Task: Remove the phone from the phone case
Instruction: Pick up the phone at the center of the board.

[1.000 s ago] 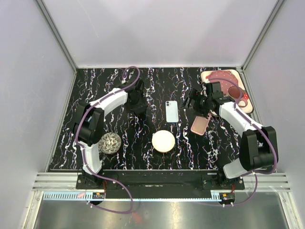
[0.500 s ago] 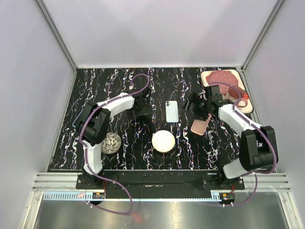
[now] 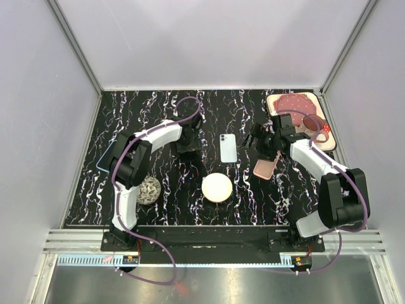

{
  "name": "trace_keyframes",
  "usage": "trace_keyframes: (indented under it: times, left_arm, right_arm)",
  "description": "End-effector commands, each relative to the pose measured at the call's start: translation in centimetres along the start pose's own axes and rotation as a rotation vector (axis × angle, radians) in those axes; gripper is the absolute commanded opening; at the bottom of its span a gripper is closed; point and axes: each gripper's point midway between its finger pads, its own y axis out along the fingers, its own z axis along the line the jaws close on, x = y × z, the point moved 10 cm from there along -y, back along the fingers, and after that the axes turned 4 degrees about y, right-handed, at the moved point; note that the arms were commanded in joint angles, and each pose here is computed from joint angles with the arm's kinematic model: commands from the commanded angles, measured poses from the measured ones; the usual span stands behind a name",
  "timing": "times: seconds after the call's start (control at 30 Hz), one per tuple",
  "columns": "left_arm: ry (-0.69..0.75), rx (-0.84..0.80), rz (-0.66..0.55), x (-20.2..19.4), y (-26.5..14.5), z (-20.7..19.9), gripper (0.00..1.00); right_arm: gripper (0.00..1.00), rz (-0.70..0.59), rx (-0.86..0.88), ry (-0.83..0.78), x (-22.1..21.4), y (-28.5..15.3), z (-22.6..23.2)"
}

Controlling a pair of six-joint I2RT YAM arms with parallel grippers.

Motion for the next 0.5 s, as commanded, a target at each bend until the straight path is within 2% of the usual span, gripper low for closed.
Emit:
trace_keyframes:
  times: [0.0,0.1,0.23,0.3,0.33,0.47]
  left_arm:
    - [0.004,-0.074,0.003,-0.1,0.2,-0.4,0.75]
    - [0.012,-0.173,-0.044,0.4,-2.2,-0.7,0.68]
    - [0.034,-0.310,-0.112,0.6,-5.3,-0.8,0.68]
    - [0.051,-0.328,-0.115,0.5,-5.9,-0.7,0.68]
    - [0.057,-0.343,-0.119,0.5,-6.3,-0.7,0.68]
    - [0.064,-0.392,-0.105,0.4,-7.0,-0.8,0.65]
  right_arm:
    - [1.00,-0.087,-0.006,-0.119,0.3,-1.7,2.3]
    - [1.00,-0.094,0.015,-0.132,0.7,-2.1,3.2]
    - [1.00,-0.072,0.166,-0.100,2.0,-1.4,5.5]
    - [1.00,-0.017,0.239,-0.066,2.3,-0.3,6.2]
    - [1.00,-0.030,0.297,-0.038,3.0,-0.1,7.2]
    - [0.97,0.029,0.385,0.022,4.4,2.4,9.0]
